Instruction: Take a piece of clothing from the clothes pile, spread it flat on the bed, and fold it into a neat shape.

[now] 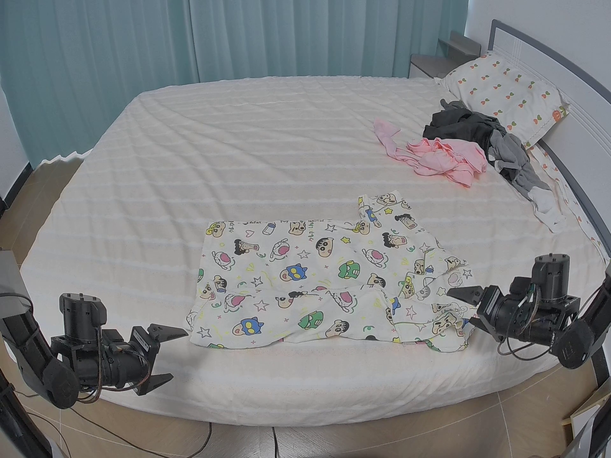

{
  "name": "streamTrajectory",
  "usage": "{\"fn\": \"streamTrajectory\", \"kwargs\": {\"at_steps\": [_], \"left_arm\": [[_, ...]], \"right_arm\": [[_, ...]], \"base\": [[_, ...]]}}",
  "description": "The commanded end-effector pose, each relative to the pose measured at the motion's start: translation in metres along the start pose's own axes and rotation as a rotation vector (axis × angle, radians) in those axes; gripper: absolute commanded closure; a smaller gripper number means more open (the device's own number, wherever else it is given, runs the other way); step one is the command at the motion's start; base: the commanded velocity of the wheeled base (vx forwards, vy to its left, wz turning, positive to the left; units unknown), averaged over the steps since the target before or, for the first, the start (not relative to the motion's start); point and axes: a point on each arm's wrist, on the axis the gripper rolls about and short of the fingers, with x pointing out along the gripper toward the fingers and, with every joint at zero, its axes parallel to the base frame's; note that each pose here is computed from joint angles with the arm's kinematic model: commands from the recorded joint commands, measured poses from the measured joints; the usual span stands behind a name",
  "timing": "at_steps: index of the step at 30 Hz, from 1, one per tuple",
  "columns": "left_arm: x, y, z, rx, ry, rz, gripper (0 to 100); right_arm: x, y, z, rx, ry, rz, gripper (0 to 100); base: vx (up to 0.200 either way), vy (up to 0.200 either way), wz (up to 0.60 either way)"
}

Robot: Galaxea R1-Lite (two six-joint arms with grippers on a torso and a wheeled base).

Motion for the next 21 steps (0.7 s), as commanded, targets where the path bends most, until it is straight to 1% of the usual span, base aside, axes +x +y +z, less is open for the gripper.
{"fn": "streamTrajectory", "kwargs": {"at_steps": [1, 2, 3, 5, 9, 12, 15, 16, 21], "left_arm": [[0.0, 0.0, 0.0, -0.001, 0.001, 0.001, 0], [0.0, 0.0, 0.0, -0.001, 0.001, 0.001, 0], [0.0, 0.0, 0.0, -0.001, 0.001, 0.001, 0], [0.0, 0.0, 0.0, -0.001, 0.001, 0.001, 0], [0.0, 0.0, 0.0, -0.001, 0.001, 0.001, 0], [0.0, 0.0, 0.0, -0.001, 0.001, 0.001, 0], [0.0, 0.0, 0.0, -0.001, 0.001, 0.001, 0], [0.0, 0.0, 0.0, -0.001, 0.001, 0.001, 0], [0.0, 0.0, 0.0, -0.001, 0.001, 0.001, 0]], "right_arm": [[-0.019, 0.043, 0.027, -0.049, -0.087, 0.12, 0], [-0.019, 0.043, 0.027, -0.049, -0.087, 0.12, 0], [-0.01, 0.051, 0.03, -0.051, -0.054, 0.115, 0], [-0.002, 0.052, 0.029, -0.049, -0.033, 0.109, 0], [0.037, 0.04, 0.013, -0.043, 0.065, 0.05, 0], [0.057, 0.03, 0.006, -0.037, 0.108, 0.013, 0], [0.061, 0.026, 0.004, -0.034, 0.118, 0.002, 0], [0.073, 0.017, -0.002, -0.03, 0.144, -0.029, 0], [0.079, 0.0, -0.012, -0.038, 0.186, -0.082, 0]], "base": [[0.0, 0.0, 0.0], [0.0, 0.0, 0.0], [0.0, 0.0, 0.0], [0.0, 0.0, 0.0], [0.0, 0.0, 0.0], [0.0, 0.0, 0.0], [0.0, 0.0, 0.0], [0.0, 0.0, 0.0], [0.0, 0.0, 0.0]]}}
